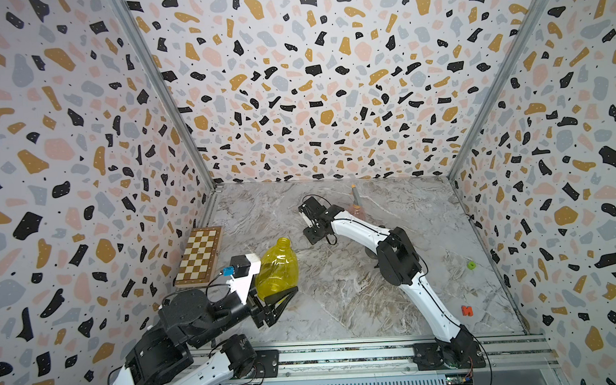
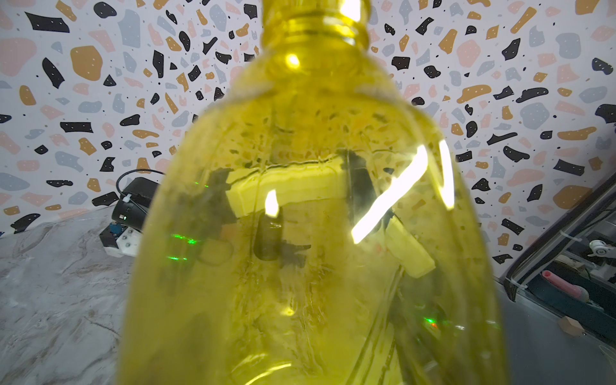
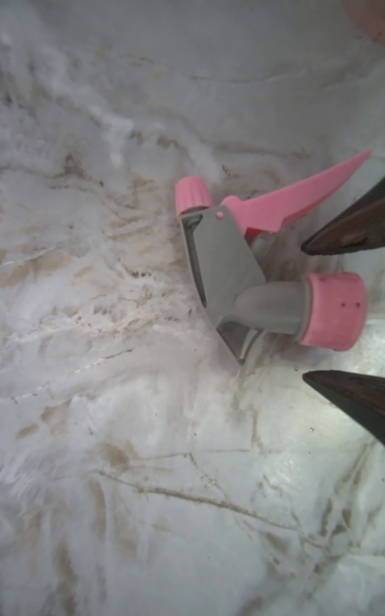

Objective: Attach spray nozzles to spray bottles
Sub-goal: Pick up the spray nozzle from the center of the board.

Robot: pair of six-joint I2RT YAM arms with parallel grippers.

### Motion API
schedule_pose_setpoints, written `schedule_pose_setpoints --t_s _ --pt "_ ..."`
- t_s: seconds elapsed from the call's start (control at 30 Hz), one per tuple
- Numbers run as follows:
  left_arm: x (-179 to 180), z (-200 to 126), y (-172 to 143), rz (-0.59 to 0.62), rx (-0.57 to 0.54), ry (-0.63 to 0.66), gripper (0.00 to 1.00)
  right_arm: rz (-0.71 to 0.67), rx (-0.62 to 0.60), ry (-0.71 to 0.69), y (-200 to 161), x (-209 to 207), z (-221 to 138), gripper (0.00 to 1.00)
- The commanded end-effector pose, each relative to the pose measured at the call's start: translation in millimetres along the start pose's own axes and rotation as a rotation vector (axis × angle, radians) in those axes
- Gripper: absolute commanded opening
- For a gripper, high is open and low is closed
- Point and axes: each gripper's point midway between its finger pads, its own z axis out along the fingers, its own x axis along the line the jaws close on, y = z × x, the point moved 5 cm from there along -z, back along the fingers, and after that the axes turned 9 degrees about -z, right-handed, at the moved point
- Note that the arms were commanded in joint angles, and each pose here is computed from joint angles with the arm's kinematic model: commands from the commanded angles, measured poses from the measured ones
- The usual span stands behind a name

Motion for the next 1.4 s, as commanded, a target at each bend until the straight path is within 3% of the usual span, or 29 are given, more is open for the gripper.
schedule_pose_setpoints --t_s 0.0,0.13,0.3,0.43,0.6,0.77,1.03,1.37 --pt "-1 -1 8 0.001 -0.032 0.002 0.00 0.018 0.010 0.021 2 -2 -2 0.54" --pt "-1 1 7 0.001 -0.028 0.002 0.00 0.018 0.013 0.035 3 -1 0 0.49" --pt "-1 2 8 0.003 -0.027 0.004 0.00 0.020 -0.004 0.060 7 1 -3 0.36" --pt "-1 3 7 0.005 -0.022 0.007 0.00 0.017 -0.084 0.083 19 3 -25 0.29" --pt "-1 4 7 0.012 -0.024 0.006 0.00 0.038 -0.301 0.149 47 6 -98 0.26" --pt "-2 7 8 0.020 -0.037 -0.007 0.00 0.065 -0.497 0.219 51 11 -183 0.24" --pt "-11 32 4 0.016 -0.004 -0.098 0.00 0.121 -0.768 0.287 0 11 -319 0.22" --pt "-35 81 -5 0.025 0.021 -0.351 0.00 0.125 -1.125 0.335 -75 7 -462 0.22"
